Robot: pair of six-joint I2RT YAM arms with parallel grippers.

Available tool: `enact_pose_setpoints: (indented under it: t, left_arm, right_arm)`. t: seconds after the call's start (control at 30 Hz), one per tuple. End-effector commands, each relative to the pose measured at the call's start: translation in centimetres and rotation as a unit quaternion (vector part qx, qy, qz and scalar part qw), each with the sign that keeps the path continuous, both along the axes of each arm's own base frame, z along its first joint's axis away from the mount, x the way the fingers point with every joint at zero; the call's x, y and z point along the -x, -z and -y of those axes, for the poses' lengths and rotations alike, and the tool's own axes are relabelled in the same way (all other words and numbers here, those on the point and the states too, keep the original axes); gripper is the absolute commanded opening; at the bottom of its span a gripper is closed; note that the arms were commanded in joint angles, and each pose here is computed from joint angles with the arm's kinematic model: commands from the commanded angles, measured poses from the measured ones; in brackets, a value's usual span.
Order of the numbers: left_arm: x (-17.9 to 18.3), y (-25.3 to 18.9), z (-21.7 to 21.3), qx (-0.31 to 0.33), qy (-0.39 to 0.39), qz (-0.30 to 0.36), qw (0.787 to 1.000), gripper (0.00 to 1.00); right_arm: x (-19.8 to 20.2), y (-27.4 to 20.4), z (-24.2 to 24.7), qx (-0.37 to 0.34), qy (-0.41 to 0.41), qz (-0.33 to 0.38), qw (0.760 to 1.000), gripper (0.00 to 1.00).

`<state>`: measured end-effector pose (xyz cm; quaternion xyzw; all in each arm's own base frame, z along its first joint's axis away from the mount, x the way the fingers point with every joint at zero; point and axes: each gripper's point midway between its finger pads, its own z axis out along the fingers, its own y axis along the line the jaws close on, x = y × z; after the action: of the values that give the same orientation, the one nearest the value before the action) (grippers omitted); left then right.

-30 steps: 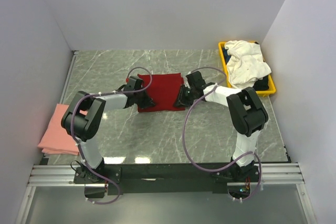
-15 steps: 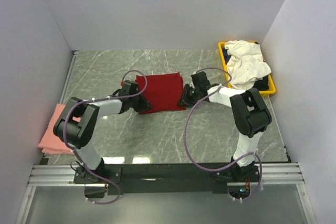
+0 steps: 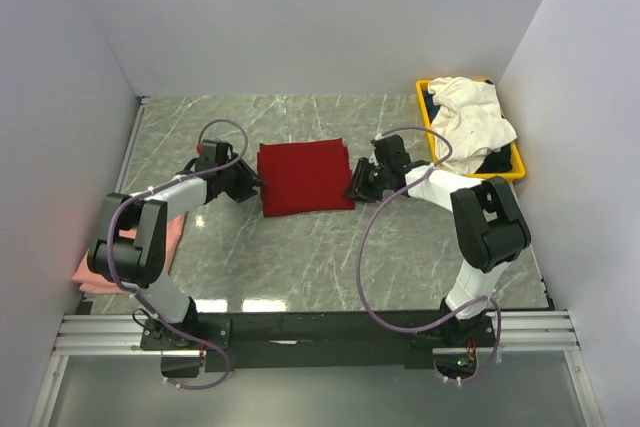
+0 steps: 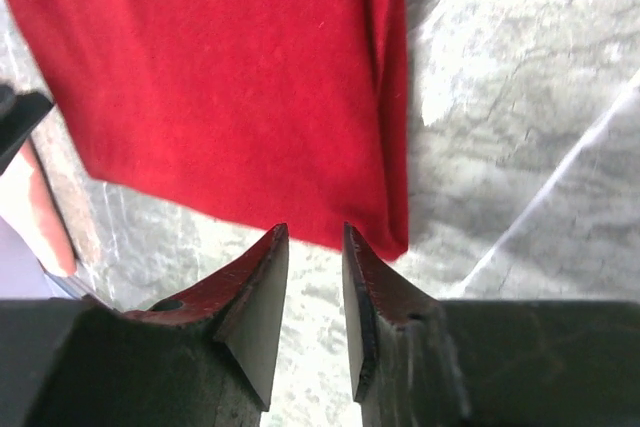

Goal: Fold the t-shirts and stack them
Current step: Fold the tshirt

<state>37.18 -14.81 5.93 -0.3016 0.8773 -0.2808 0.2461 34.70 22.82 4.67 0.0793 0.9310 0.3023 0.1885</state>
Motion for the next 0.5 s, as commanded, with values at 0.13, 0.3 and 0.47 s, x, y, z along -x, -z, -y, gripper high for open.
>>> enact_pose_setpoints:
  t: [0.13,0.3,0.47]
  left_arm:
    - [-1.7,0.4,0.2,-0.009,0.018,-0.003,1.000,0.51]
    - [-2.1,1.9,0.0,-0.022,0.017,-0.022,0.999,0.53]
    - [-3.0,2.9,-0.1,-0.034,0.015,-0.036,0.999,0.54]
  right_arm:
    - [-0.5,-3.2,0.4,0.001,0.000,0.047,0.999,0.43]
    - [-4.1,-4.7,1.5,0.050,0.025,0.079,0.995,0.55]
    - [-7.7,-4.3,1.7,0.085,0.025,0.088,0.992,0.61]
